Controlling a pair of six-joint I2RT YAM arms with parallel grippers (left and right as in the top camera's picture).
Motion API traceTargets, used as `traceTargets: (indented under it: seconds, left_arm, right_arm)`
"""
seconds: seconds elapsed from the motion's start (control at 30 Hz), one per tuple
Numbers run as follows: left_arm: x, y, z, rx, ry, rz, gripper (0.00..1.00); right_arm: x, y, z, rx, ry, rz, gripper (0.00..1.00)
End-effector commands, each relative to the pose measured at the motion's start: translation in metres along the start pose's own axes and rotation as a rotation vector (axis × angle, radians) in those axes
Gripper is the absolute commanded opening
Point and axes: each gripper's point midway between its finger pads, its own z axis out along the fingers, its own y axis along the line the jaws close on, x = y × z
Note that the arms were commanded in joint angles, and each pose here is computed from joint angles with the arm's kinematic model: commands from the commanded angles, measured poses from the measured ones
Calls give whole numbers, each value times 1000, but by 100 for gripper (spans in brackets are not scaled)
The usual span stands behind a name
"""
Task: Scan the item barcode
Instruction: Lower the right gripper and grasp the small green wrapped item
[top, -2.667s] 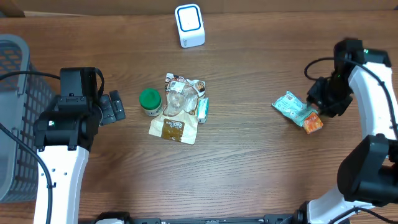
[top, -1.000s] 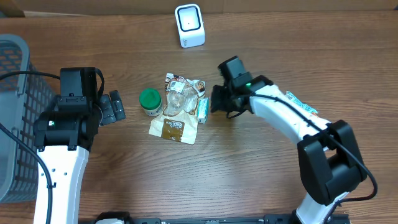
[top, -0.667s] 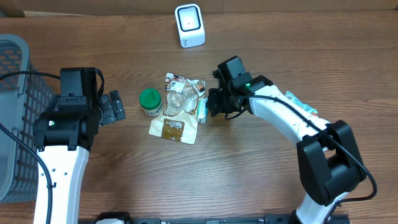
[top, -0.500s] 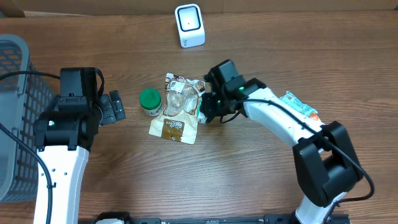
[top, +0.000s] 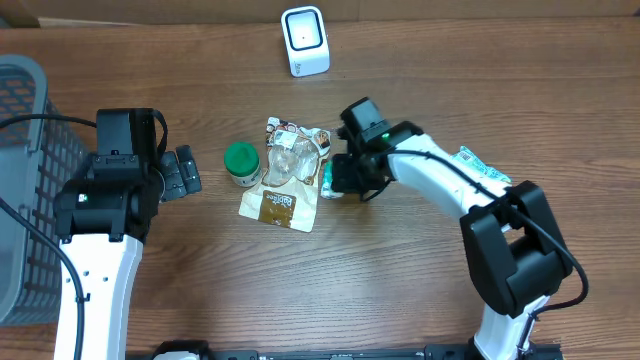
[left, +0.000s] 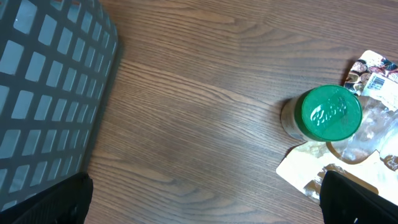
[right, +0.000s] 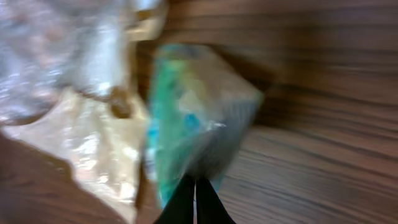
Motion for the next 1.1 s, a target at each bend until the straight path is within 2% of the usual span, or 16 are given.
traceTargets:
  seconds: [0.0,0.13,0.27,0.4,0.7,1.07]
  left_arm:
    - [-1,3,0,-12,-3,16,100]
    - [-1,3,0,-12,-3,16,100]
    - [-1,3,0,-12,-3,16,100]
    - [-1,3,0,-12,-3,16,100]
    - [-1,3,0,-12,-3,16,100]
    - [-1,3,0,-12,-3,16,100]
  right_arm:
    - [-18,-20,-16,29,-28,60,4]
    - [-18,-24,-26,6,0,22,5]
    - [-12,-10,-30,-95,47,29,20]
    - [-5,5,-29,-156,77,23,27]
    - [1,-6,-7,-48,103,172,32]
    - [13,-28,20,32,171,214,32]
